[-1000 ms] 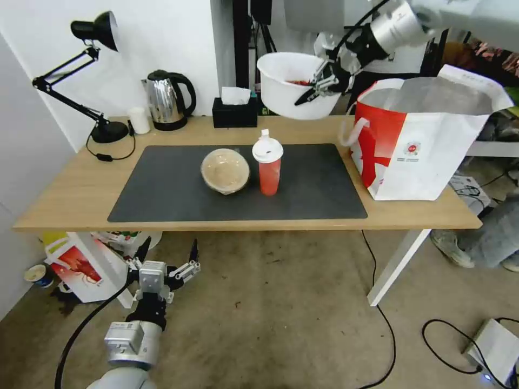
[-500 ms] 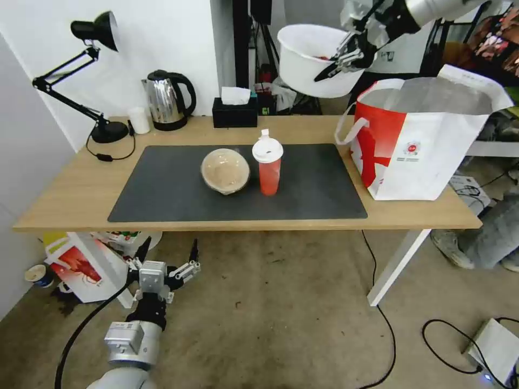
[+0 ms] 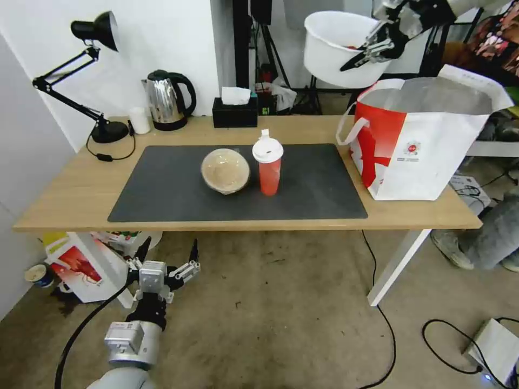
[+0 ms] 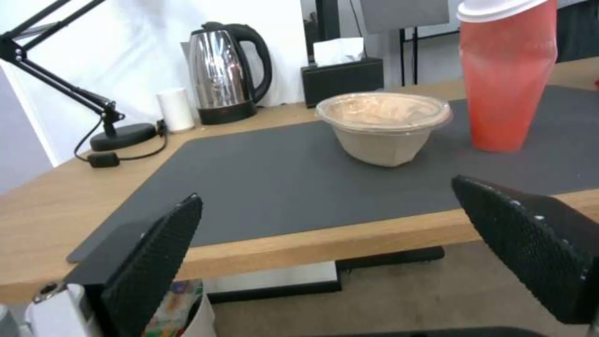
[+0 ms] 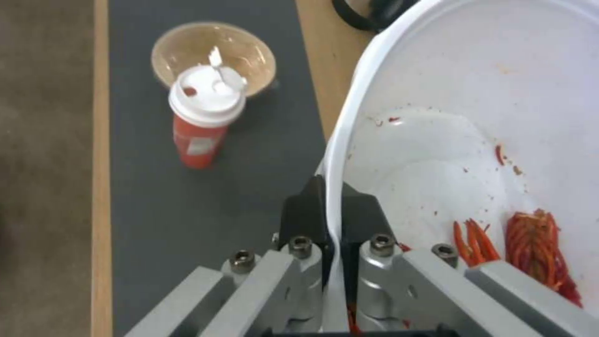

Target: Pick up the trash from the table and place it into the takeout bag.

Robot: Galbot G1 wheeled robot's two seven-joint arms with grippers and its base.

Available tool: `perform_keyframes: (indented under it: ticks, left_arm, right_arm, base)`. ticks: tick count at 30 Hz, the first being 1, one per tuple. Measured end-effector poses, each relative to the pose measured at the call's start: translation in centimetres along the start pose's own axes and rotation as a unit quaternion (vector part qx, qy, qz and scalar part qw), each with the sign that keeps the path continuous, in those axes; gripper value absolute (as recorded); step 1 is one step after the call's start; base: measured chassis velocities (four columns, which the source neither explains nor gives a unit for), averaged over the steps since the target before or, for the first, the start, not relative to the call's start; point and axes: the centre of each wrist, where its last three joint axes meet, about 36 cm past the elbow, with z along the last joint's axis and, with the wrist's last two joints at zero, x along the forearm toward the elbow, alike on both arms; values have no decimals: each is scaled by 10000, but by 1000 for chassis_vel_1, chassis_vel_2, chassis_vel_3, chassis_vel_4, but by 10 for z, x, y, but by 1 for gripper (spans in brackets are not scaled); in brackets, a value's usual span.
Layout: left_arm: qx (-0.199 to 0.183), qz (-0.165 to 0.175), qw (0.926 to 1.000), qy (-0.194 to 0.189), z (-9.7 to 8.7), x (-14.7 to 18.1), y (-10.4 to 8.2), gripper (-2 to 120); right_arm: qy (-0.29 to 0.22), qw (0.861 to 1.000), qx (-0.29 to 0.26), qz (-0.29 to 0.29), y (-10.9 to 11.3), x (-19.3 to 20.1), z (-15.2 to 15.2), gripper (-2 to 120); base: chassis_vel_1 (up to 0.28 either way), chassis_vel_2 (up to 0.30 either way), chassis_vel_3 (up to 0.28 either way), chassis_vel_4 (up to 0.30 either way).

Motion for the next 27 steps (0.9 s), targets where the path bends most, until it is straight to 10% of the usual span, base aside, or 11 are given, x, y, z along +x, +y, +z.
perform_keyframes:
  ticks: [27]
  left_arm:
    - [0, 0, 10000, 0, 0, 0, 0, 100]
  right_arm:
    - [284, 9982, -285, 440, 17, 24, 89, 0]
  base:
    - [0, 0, 0, 0]
